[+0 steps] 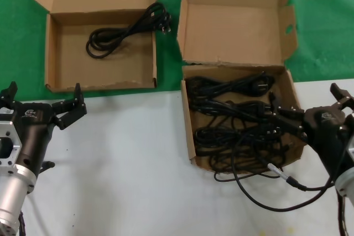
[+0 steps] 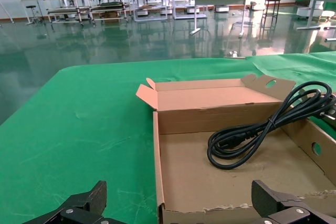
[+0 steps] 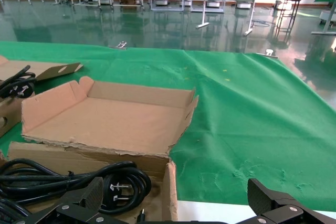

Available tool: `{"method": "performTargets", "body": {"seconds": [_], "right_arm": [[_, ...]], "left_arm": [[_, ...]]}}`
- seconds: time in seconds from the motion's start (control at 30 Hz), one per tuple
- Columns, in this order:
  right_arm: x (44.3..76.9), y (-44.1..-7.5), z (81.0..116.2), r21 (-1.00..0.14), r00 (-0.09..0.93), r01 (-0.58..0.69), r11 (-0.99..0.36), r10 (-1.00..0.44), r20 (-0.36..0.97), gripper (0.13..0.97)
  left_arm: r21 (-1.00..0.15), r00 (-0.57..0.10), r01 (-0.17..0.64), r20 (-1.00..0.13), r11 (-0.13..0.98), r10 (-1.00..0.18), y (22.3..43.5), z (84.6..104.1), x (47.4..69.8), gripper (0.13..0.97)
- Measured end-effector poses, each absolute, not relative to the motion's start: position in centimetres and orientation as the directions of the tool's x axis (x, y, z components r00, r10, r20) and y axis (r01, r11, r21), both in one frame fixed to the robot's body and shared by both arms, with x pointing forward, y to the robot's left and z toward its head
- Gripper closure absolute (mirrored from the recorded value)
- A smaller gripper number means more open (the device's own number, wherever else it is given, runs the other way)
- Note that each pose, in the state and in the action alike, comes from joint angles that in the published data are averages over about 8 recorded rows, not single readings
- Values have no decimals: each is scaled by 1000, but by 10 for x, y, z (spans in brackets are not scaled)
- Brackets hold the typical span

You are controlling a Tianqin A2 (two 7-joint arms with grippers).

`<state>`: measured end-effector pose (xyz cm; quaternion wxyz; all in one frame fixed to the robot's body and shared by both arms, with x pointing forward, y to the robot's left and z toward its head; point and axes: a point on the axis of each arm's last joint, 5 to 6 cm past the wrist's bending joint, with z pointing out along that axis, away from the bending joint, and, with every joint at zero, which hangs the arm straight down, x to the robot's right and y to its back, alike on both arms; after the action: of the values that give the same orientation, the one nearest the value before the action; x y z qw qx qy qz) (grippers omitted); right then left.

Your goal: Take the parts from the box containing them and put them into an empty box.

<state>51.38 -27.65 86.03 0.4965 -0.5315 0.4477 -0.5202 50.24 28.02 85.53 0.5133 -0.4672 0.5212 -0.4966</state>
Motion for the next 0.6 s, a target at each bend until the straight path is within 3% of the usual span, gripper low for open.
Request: {"method": "performTargets", "body": {"seconds": [0.6], "right_arm": [[514, -277, 860, -994, 58, 41, -106, -992, 108, 130]], "left_arm": [[-997, -37, 23, -71, 70, -997, 280, 855, 502, 132]]}}
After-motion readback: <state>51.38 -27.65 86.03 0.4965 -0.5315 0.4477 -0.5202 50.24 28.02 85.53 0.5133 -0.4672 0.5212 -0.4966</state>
